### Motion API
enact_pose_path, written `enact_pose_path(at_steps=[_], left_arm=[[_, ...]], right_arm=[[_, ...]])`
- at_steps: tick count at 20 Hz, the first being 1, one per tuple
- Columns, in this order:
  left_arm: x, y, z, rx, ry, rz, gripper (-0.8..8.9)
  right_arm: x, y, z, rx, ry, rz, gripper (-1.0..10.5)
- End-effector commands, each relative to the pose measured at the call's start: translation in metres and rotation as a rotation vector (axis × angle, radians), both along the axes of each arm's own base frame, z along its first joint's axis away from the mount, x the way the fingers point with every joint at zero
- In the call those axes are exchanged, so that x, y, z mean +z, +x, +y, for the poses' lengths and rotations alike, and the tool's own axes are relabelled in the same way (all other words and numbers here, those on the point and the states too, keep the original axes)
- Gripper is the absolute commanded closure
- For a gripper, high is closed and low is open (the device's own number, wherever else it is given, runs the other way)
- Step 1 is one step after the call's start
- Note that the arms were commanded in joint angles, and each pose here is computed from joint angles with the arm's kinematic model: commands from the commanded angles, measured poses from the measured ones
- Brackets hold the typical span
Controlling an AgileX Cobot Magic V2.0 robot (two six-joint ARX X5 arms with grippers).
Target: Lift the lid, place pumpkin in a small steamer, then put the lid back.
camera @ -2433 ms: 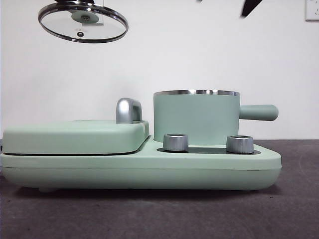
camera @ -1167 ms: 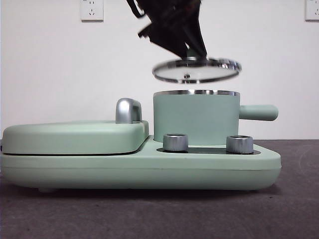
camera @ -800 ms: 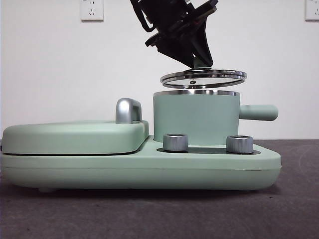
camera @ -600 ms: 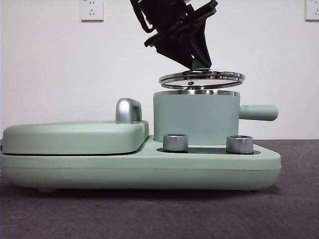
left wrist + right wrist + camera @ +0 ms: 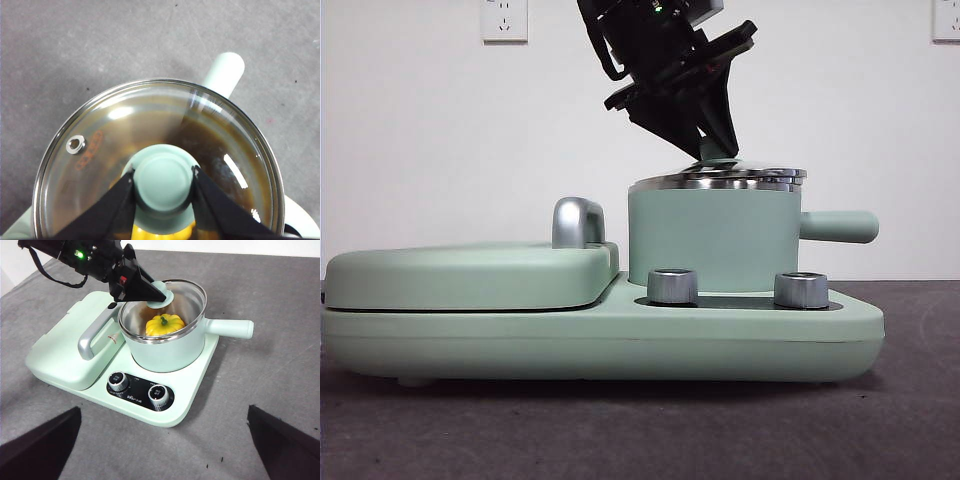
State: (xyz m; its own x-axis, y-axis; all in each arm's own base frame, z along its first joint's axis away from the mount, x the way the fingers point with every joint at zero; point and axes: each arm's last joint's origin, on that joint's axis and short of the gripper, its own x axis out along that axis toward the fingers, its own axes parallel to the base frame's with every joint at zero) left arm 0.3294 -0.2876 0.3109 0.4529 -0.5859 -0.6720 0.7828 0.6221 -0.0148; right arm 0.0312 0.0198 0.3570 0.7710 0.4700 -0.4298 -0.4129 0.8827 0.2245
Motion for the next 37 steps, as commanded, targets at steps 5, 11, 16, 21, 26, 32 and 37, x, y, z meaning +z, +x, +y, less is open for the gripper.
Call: enact_pose_path(at_steps=[5,11,16,21,26,32,37], left_arm=[[0.004,0.002,-0.003,0.035,0.016,-0.024,7.99],[0.003,0.002,-0.001,0.086,0.051,-0.033,7.99],[0.005,0.004,-0.003,0.124,0.033,-0.054,7.99],[0.006,0.001,-0.008,0.101,0.028,-0.076,7.99],[0.005,-0.003,-0.011,0.082,0.041,-0.072,7.99],[0.002,-0.01,-0.013,0.047,0.059,-0.019,7.99],[0.001,-0.011,-0.014,-0.007,0.043,0.006,7.99]], right_arm=[[0.002,0.0,0.0,0.001,0.014,-0.006,3.9],[0.002,0.0,0.0,0.001,0.014,-0.006,3.9],[0.002,0.0,0.0,0.001,0.013,-0.006,3.9],[0.002,0.0,0.0,0.001,0.014,-0.006,3.9],[0.002,0.0,0.0,0.001,0.013,-0.006,3.9],[0.002,0.0,0.0,0.001,0.013,-0.006,3.9],[0.002,0.0,0.0,0.001,0.013,-0.006,3.9]])
